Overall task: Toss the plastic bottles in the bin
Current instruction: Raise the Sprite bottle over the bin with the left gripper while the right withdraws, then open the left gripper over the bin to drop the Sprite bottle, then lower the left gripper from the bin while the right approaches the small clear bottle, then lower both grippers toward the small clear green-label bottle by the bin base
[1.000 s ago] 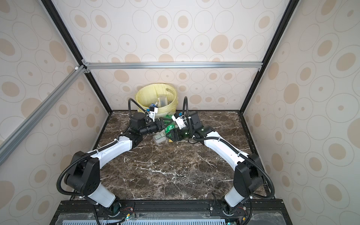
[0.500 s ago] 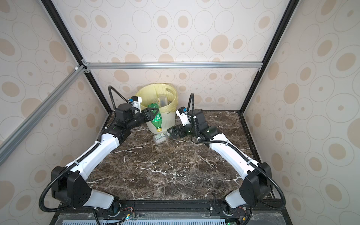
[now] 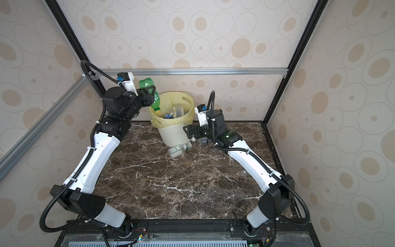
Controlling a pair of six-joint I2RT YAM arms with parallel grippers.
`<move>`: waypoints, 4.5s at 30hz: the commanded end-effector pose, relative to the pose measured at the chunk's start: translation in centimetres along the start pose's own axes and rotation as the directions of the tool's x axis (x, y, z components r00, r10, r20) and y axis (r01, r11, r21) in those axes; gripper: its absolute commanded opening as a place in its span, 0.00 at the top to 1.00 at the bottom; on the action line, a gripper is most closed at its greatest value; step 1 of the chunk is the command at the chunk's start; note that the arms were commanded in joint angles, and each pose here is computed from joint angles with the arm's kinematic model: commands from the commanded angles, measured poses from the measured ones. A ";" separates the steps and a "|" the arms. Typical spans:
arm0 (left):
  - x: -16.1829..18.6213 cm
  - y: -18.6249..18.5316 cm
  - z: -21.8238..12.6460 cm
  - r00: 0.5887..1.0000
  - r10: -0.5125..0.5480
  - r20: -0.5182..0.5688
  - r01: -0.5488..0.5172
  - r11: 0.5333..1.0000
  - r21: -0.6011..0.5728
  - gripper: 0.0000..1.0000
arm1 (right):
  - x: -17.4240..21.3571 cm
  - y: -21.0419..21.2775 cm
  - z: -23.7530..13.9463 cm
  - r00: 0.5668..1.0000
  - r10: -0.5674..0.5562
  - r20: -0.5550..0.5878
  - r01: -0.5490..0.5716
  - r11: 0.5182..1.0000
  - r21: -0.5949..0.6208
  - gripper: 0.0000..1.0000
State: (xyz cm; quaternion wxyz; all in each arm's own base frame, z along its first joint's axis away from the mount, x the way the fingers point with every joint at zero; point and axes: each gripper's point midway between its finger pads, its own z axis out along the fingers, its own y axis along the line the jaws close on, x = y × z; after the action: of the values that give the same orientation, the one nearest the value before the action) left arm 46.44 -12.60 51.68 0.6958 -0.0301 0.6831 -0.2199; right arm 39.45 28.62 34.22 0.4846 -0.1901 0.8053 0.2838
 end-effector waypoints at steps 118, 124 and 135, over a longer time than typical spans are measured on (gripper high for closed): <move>46.0 -6.9 -6.8 0.670 -0.099 -0.736 0.315 0.935 0.161 0.01 | 17.8 -14.4 -0.7 0.815 0.560 -0.151 -0.477 0.795 0.374 0.00; 41.4 -6.0 -7.5 0.729 -0.059 -0.682 0.251 0.950 0.187 0.01 | 18.8 -14.6 -0.1 0.802 0.572 -0.171 -0.480 0.787 0.388 0.00; 37.6 1.3 -7.9 0.734 -0.249 -0.632 0.353 0.935 0.041 0.01 | 20.4 -10.9 5.2 0.819 0.518 -0.249 -0.388 0.818 0.425 0.00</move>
State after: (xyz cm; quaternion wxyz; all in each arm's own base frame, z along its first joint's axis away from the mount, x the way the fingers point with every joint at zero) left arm 38.31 -23.21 15.32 0.3988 0.0045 0.8410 -0.3656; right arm 39.35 22.06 10.94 0.2668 0.0422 0.9370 0.2216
